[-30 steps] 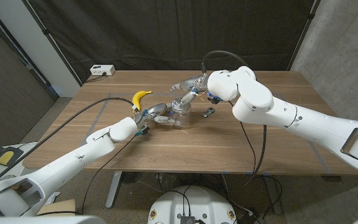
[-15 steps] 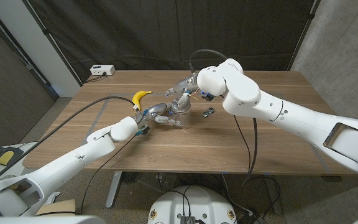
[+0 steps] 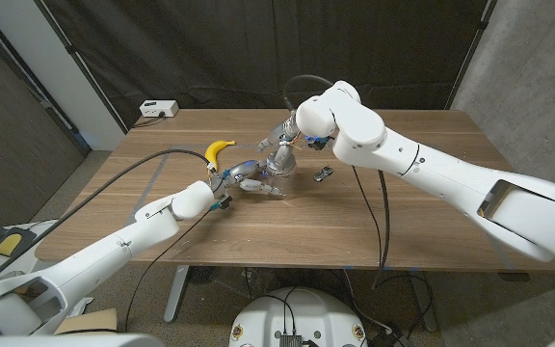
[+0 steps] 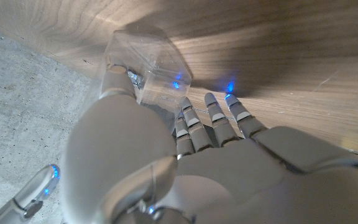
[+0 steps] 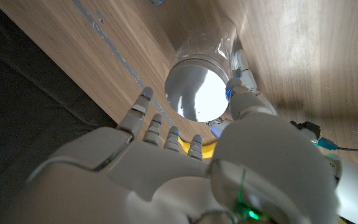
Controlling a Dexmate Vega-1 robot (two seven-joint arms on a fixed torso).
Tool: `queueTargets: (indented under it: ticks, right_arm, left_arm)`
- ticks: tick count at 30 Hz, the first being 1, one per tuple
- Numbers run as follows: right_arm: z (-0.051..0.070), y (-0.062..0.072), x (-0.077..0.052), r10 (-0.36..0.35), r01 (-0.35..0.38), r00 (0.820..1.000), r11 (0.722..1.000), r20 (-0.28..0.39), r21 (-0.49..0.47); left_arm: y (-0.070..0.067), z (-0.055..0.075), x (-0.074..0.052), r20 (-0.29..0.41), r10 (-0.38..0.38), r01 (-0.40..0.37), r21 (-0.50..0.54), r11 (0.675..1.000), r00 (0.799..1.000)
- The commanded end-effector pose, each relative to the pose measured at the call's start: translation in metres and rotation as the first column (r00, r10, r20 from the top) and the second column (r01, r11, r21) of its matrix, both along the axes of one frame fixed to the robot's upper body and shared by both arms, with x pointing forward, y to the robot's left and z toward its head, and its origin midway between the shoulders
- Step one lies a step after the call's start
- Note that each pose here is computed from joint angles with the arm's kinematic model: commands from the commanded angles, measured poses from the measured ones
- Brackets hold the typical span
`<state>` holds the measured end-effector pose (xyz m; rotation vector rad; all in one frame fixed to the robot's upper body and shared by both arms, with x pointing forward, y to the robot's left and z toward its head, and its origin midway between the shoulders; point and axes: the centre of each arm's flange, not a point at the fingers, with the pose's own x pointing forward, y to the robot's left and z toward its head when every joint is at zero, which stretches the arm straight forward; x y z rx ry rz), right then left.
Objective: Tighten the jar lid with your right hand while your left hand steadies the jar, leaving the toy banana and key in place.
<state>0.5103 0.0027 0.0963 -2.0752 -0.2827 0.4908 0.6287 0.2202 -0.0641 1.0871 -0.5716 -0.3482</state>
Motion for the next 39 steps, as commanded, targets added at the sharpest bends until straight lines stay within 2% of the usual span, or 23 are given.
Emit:
queueTargets:
  ticks: [1, 11, 18, 24, 33, 39]
  right_arm:
    - [-0.004, -0.001, 0.013, -0.043, 0.04, 0.998, 0.998, -0.055, -0.053]
    - [-0.011, 0.0, 0.019, -0.029, 0.025, 0.998, 0.998, -0.062, -0.059]
    - [-0.015, -0.002, 0.022, 0.009, -0.01, 0.998, 1.0, -0.058, -0.017]
    - [-0.017, -0.005, 0.023, 0.035, -0.032, 0.998, 0.999, -0.06, 0.041]
    - [-0.018, -0.017, 0.024, 0.09, -0.08, 0.995, 0.977, -0.046, 0.196]
    - [-0.024, -0.024, 0.026, 0.079, -0.063, 0.996, 0.957, -0.045, 0.284]
  left_arm:
    - [0.001, 0.003, 0.001, 0.002, 0.003, -0.003, -0.009, 1.0, 1.0]
    - [0.0, 0.005, 0.004, -0.002, 0.002, -0.002, -0.009, 1.0, 1.0]
    - [0.001, 0.005, 0.005, -0.007, 0.004, -0.004, -0.009, 1.0, 1.0]
    - [0.002, 0.005, 0.005, -0.008, 0.006, -0.007, -0.007, 1.0, 1.0]
    - [0.0, 0.004, 0.007, -0.011, 0.003, -0.003, -0.005, 1.0, 1.0]
    - [0.0, 0.004, 0.007, -0.012, 0.002, -0.002, -0.006, 1.0, 1.0]
